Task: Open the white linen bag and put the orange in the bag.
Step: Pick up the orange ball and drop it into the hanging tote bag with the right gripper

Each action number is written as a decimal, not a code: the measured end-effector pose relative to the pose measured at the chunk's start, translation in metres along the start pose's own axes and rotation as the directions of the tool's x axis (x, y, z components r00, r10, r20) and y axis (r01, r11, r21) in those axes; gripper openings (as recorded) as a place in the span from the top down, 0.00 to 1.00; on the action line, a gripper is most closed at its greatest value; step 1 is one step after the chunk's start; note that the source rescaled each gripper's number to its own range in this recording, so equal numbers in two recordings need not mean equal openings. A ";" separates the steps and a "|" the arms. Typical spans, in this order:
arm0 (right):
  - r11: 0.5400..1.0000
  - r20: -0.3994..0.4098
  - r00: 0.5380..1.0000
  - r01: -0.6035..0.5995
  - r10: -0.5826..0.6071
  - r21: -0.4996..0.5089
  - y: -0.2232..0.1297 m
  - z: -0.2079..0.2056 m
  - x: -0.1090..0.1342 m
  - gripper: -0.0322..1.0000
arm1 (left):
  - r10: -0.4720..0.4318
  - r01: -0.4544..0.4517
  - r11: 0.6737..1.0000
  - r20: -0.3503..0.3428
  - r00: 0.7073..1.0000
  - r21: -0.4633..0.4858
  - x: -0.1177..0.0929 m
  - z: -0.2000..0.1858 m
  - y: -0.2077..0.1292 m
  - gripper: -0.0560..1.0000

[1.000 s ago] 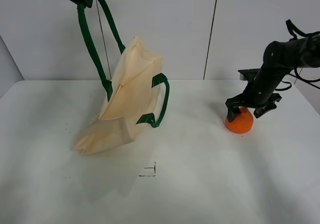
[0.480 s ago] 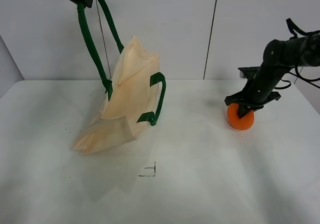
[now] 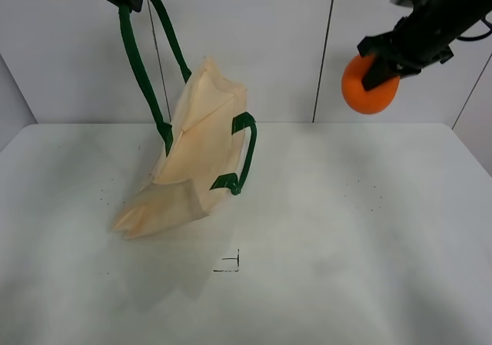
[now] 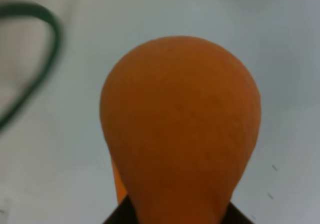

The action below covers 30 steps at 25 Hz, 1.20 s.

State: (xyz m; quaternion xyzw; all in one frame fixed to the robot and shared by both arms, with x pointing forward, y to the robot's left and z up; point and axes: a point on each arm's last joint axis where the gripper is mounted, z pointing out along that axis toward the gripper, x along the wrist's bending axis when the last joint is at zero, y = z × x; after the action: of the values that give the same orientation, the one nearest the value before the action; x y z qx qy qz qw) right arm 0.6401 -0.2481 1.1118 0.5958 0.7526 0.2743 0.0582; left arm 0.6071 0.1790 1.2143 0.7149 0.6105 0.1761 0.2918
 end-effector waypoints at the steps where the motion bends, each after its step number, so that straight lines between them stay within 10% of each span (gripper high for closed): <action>1: 1.000 -0.015 1.000 0.024 -0.024 -0.020 0.005 -0.005 0.010 0.96 | 0.000 0.000 1.000 0.000 1.000 0.000 0.000 0.000 0.000 0.95; 16: 0.971 -0.257 0.937 0.239 -0.237 -0.021 -0.003 0.107 0.169 0.96 | 0.001 -0.001 1.000 0.005 1.000 0.001 0.000 0.000 0.000 0.95; 30: 0.989 -0.309 0.942 0.147 -0.132 0.026 -0.021 0.192 0.181 0.95 | 0.000 0.000 1.000 0.010 1.000 0.002 -0.001 0.000 0.000 0.95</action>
State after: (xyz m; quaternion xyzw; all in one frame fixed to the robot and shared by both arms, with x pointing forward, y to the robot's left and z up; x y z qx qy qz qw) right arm 0.6502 -0.0169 0.9836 0.4926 0.7991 0.3404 -0.0544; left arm 0.6068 0.1781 1.2143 0.7161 0.6091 0.1720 0.2943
